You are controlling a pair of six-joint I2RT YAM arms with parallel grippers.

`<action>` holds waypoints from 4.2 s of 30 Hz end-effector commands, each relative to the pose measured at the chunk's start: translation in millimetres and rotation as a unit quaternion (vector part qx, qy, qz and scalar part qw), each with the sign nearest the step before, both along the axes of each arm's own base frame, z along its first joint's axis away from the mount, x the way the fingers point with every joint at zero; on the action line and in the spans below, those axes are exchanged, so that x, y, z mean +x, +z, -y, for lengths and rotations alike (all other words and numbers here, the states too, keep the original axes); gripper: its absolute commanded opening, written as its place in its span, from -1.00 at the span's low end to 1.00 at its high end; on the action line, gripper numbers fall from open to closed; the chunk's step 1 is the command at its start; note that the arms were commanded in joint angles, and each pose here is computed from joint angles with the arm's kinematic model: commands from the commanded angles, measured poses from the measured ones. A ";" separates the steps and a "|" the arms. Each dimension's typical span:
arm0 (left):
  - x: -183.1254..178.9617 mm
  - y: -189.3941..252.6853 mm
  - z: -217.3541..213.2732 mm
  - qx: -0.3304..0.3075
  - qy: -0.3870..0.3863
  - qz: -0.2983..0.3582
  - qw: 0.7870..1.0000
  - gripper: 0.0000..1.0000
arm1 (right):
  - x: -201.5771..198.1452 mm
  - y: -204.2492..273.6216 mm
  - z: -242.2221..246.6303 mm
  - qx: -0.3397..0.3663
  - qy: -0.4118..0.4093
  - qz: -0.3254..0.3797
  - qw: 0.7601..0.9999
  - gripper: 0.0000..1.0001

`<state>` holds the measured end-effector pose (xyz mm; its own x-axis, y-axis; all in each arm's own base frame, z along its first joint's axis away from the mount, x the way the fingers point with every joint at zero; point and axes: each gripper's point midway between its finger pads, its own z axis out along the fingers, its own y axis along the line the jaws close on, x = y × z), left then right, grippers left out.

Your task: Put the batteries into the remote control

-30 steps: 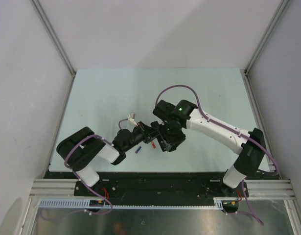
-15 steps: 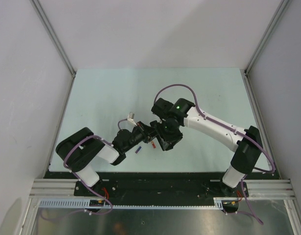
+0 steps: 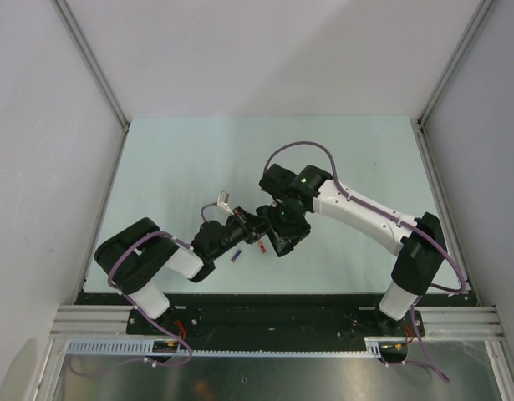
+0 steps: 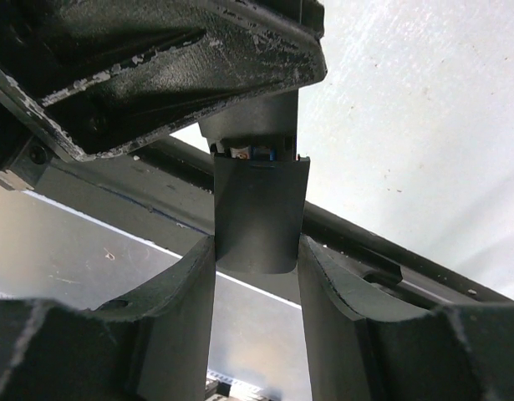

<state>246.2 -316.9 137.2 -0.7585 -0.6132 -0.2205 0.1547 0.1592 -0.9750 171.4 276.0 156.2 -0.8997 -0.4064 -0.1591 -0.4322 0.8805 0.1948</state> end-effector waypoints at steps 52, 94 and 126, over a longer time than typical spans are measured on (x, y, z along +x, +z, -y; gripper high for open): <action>-9.3 104.7 -14.7 -0.148 0.010 0.139 0.979 -1.00 | -8.0 8.0 -1.8 0.017 -0.001 -0.005 1.000 -1.00; -22.8 121.5 -10.0 -0.164 -0.016 0.156 0.974 -0.99 | -3.8 3.1 -5.4 0.013 0.000 -0.015 1.000 -1.00; -24.3 117.3 -10.6 -0.149 -0.009 0.170 0.974 -1.00 | -10.7 10.3 -5.6 -0.010 0.019 -0.048 0.999 -1.00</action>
<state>238.9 -318.9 152.1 -0.7621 -0.6057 -0.2287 0.1860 0.1336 -0.9734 160.6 279.1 159.7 -0.9030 -0.4251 -0.0625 -0.4282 0.8782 0.2129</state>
